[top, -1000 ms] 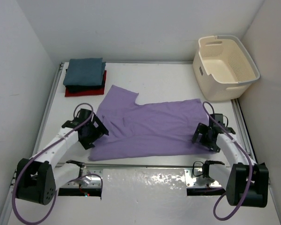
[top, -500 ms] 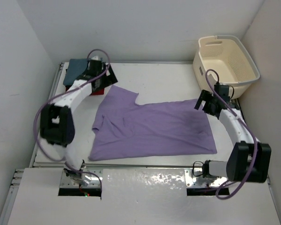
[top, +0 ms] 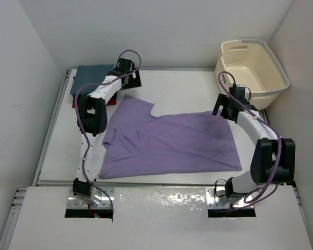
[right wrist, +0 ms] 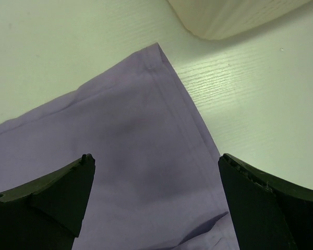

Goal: Fold and stack the t-shirts
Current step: Grap the side of the flattened tshirt furthest away from the robot with both arms

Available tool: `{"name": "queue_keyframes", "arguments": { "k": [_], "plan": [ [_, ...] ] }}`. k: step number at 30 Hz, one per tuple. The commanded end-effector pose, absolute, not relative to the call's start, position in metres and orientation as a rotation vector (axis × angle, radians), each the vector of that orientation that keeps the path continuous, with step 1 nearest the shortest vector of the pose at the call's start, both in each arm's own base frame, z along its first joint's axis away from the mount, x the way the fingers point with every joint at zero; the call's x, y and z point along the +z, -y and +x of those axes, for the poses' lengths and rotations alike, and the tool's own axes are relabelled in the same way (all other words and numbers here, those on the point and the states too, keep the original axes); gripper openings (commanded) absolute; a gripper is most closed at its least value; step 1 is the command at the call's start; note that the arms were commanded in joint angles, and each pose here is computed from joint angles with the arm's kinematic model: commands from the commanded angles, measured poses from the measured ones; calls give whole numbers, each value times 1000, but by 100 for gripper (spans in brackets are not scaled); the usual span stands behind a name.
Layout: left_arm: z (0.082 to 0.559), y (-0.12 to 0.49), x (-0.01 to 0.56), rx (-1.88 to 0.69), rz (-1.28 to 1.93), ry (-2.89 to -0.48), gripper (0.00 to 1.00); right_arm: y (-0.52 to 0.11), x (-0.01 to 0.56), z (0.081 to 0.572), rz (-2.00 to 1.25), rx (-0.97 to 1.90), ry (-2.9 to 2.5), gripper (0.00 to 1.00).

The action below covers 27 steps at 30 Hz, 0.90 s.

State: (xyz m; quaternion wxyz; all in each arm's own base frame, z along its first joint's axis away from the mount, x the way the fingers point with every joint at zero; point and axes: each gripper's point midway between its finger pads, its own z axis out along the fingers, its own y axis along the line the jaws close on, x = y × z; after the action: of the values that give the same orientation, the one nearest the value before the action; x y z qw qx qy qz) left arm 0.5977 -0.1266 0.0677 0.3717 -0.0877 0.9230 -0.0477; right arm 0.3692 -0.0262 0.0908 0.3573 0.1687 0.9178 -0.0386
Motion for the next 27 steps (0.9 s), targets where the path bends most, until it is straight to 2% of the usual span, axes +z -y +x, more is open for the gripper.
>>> {"name": "queue_keyframes", "arguments": {
  "k": [1, 8, 11, 15, 18, 21, 24, 25, 26, 27],
  "plan": [
    [600, 127, 78, -32, -174, -2351, 95, 31, 105, 385, 428, -136, -2311, 99],
    [580, 115, 44, 59, -177, -2433, 83, 35, 93, 383, 449, -171, -2335, 99],
    [570, 116, 29, 82, -166, -2465, 71, 34, 90, 383, 459, -166, -2337, 99],
    [562, 106, 15, 150, -206, -2480, 69, 33, 87, 381, 457, -156, -2347, 99],
    [559, 105, 6, 158, -215, -2498, 61, 32, 86, 380, 456, -153, -2349, 99],
    [554, 107, 2, 147, -215, -2512, 43, 34, 85, 379, 464, -166, -2346, 99],
    [551, 112, 2, 97, -216, -2507, 19, 36, 84, 381, 479, -173, -2335, 99],
    [546, 112, -3, 92, -212, -2519, 6, 36, 85, 384, 483, -170, -2327, 99],
    [546, 114, -1, 83, -209, -2514, 0, 36, 81, 385, 498, -170, -2333, 99],
    [547, 113, 4, 79, -208, -2502, 0, 38, 82, 387, 509, -182, -2327, 99]
  ]
}}
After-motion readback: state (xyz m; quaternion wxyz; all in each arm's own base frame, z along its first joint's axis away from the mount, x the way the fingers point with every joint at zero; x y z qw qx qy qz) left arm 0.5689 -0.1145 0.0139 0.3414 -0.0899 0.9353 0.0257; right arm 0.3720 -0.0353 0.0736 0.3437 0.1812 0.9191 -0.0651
